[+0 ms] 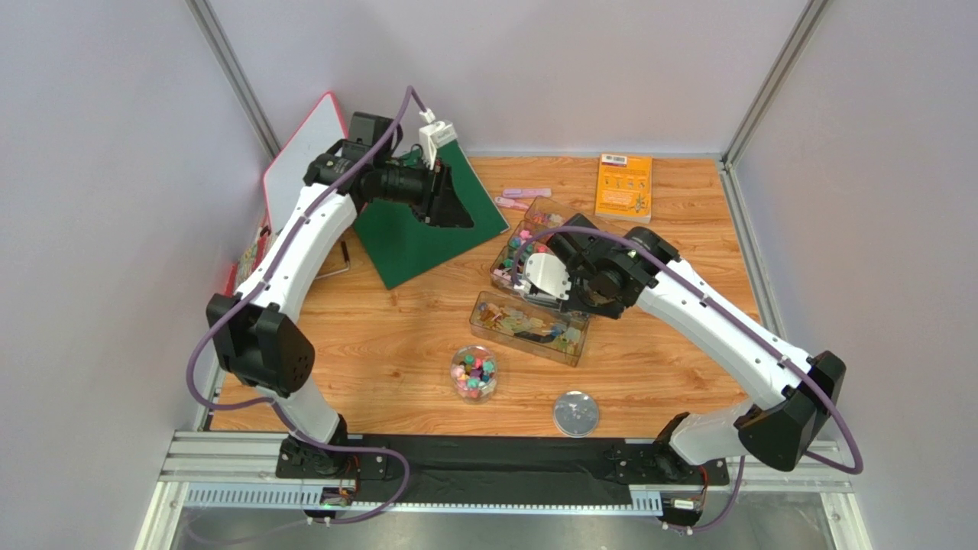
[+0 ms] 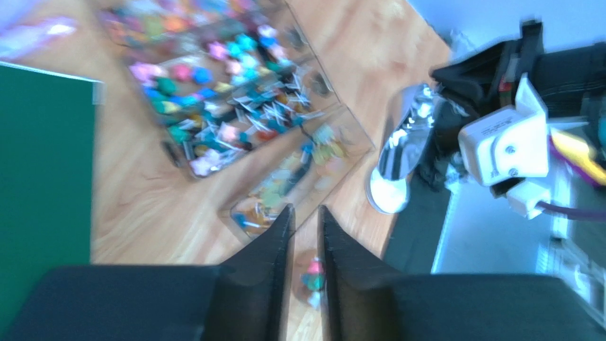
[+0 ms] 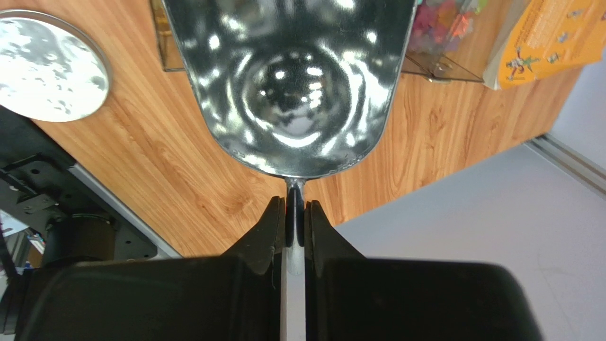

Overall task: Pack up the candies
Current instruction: Place the fake candies in the packing bottle, then adjust the spatula.

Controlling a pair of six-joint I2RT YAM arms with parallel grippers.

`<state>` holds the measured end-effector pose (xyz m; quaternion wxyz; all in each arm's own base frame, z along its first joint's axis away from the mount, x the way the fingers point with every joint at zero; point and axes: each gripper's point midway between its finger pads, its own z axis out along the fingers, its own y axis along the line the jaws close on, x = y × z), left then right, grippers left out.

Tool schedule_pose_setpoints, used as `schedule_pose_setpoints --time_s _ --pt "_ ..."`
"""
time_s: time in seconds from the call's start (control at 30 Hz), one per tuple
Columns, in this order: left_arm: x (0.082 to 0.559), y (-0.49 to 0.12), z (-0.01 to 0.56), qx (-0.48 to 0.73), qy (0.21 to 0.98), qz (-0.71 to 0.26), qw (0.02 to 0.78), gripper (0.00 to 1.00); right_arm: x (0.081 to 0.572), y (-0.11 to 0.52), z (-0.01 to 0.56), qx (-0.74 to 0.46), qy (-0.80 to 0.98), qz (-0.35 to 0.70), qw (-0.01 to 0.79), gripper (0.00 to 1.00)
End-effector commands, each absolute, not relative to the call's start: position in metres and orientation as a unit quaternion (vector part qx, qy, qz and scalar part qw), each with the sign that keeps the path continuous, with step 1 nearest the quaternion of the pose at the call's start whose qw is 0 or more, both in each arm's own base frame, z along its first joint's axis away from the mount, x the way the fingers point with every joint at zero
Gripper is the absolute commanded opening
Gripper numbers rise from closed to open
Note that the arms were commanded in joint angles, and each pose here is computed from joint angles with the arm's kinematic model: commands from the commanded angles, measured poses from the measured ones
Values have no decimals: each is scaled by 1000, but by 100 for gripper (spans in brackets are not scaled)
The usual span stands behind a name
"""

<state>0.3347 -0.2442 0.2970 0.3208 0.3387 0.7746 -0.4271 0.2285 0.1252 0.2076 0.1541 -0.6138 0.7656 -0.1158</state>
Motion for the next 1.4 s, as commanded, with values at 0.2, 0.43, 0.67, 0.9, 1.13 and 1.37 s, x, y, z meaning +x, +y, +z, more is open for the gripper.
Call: schedule_pose_setpoints --time_s 0.2,0.43,0.67,0.9,1.13,1.37 --pt "296 -283 282 299 725 -597 169 100 225 142 211 -610 777 -56 142 0" --pt "278 -299 264 294 730 -602 133 100 249 165 219 -608 778 -47 153 0" --pt "285 -308 254 279 737 -602 125 86 255 174 227 -605 778 -37 166 0" --pt "294 -312 244 277 748 -589 130 7 253 177 227 -605 776 -33 174 0" --pt "285 -317 241 290 737 -599 116 0 258 184 230 -602 777 -26 183 0" --pt "268 -313 245 307 685 -656 74 0 239 165 239 -560 785 37 261 46"
